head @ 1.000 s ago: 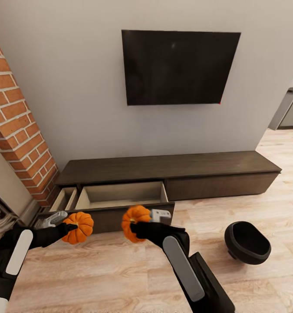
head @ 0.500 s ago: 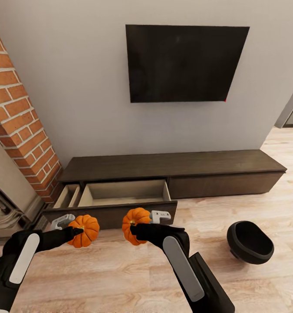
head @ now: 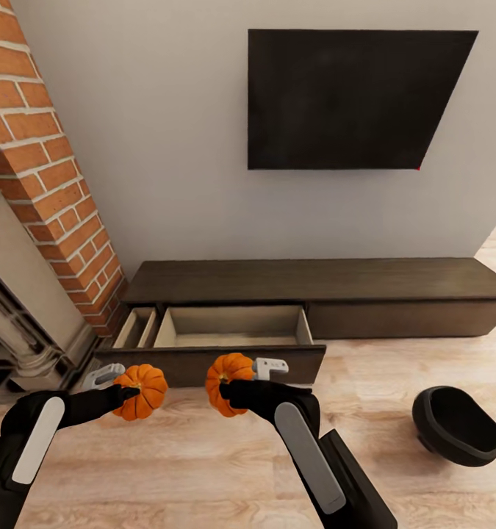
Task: Place each of the two pumpkins and all three candles from the living room inside a cabinet in the living room (use any cabinet), then make sure every cabinet is closed, and position the cauldron so it is next to a table in the living room.
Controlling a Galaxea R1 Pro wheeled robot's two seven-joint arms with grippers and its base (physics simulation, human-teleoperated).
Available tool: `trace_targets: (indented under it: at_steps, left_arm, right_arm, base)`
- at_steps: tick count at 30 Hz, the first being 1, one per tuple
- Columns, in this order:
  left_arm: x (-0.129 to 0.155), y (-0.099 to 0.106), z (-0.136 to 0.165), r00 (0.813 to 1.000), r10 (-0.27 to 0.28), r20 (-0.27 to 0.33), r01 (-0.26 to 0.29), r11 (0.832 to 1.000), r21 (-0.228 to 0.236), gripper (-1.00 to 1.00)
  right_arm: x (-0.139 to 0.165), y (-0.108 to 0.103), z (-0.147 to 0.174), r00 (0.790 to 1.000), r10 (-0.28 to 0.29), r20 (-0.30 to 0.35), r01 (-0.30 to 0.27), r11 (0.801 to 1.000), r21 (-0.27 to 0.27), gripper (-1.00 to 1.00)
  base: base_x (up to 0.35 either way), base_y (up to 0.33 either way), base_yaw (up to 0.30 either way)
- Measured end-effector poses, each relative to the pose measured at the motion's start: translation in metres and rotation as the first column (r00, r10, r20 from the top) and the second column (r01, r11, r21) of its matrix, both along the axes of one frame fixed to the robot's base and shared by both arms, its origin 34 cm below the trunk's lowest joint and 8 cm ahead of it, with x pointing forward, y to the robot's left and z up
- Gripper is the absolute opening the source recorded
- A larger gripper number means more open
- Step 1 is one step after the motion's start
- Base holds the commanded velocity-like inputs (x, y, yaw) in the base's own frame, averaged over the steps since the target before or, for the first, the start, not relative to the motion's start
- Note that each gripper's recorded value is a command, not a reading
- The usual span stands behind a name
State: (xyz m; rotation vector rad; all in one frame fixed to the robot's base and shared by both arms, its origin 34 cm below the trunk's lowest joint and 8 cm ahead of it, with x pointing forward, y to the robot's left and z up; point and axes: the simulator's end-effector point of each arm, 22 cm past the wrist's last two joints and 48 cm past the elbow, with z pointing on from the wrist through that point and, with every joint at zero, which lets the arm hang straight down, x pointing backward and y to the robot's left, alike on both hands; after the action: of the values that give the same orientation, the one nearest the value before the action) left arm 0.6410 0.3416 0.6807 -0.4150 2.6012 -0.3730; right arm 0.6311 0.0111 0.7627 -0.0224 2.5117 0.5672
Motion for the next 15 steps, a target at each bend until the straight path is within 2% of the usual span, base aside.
trace_targets:
  at_steps: [10,15]
  left_arm:
    - [-0.0005,0.001,-0.001,1.0,0.0,-0.002,0.001,1.0,0.003,-1.0]
    - [-0.0013,0.0026,-0.0026,1.0,-0.001,-0.006,0.001,1.0,0.011,-1.0]
  right_arm:
    - [-0.0018,0.0028,-0.0017,1.0,0.009,-0.002,-0.009,1.0,0.003,-1.0]
    - [-0.0018,0.0039,-0.0015,1.0,0.009,-0.005,-0.009,1.0,0.012,-1.0]
  base:
    - [0.274,0.232,-0.21]
    - [0.209,0.167,-0.061]
